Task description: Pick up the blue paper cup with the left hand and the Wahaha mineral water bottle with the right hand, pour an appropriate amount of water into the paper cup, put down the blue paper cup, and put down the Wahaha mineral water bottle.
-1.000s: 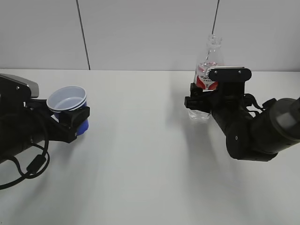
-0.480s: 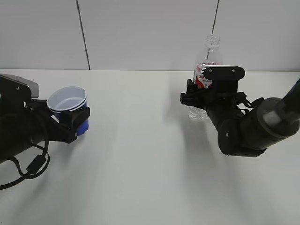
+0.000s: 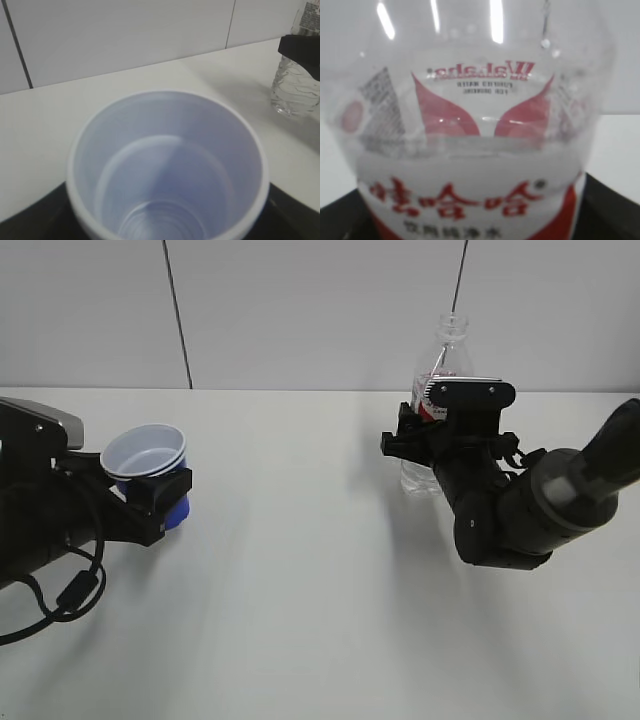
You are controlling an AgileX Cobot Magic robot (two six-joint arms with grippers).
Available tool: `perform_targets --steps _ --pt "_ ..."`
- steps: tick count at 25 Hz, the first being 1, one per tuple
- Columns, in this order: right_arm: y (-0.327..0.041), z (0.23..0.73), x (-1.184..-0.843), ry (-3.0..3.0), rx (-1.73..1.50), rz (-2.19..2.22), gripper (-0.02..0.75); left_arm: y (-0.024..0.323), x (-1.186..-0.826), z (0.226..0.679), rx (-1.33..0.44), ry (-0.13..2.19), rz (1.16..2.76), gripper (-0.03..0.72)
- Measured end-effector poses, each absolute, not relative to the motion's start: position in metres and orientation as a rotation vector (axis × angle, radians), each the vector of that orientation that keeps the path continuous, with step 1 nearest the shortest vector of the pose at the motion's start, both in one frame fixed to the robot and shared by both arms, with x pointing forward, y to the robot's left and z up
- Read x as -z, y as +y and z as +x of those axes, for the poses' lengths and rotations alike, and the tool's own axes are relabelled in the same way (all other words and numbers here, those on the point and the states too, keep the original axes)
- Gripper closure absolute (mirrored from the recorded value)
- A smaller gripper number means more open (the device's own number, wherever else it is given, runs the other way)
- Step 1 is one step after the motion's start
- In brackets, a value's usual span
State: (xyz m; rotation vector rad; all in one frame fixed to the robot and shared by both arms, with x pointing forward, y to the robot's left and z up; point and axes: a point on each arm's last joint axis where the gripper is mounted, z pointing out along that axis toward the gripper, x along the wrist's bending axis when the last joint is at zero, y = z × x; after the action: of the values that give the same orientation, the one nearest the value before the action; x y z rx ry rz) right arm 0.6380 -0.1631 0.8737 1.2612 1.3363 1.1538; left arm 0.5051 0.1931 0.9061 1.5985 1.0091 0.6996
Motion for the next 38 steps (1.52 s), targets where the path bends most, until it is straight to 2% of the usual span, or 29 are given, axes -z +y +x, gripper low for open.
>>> perform_targets --steps 4,17,31,38 --pt "-0.163 0.639 -0.871 1.327 -1.154 1.253 0.237 0.193 -0.906 0.505 -0.699 1.007 1.600 0.137" --pt "-0.159 0.638 -0.870 1.366 -1.179 1.186 0.243 0.189 -0.906 0.503 -0.675 0.953 1.632 0.137" --pt "-0.140 0.608 -0.936 1.609 -1.309 0.835 0.243 0.183 -0.919 0.498 -0.606 0.889 1.611 0.137" --pt "-0.122 0.597 -0.935 1.765 -1.263 0.637 0.243 0.171 -0.922 0.491 -0.536 0.866 1.610 0.137"
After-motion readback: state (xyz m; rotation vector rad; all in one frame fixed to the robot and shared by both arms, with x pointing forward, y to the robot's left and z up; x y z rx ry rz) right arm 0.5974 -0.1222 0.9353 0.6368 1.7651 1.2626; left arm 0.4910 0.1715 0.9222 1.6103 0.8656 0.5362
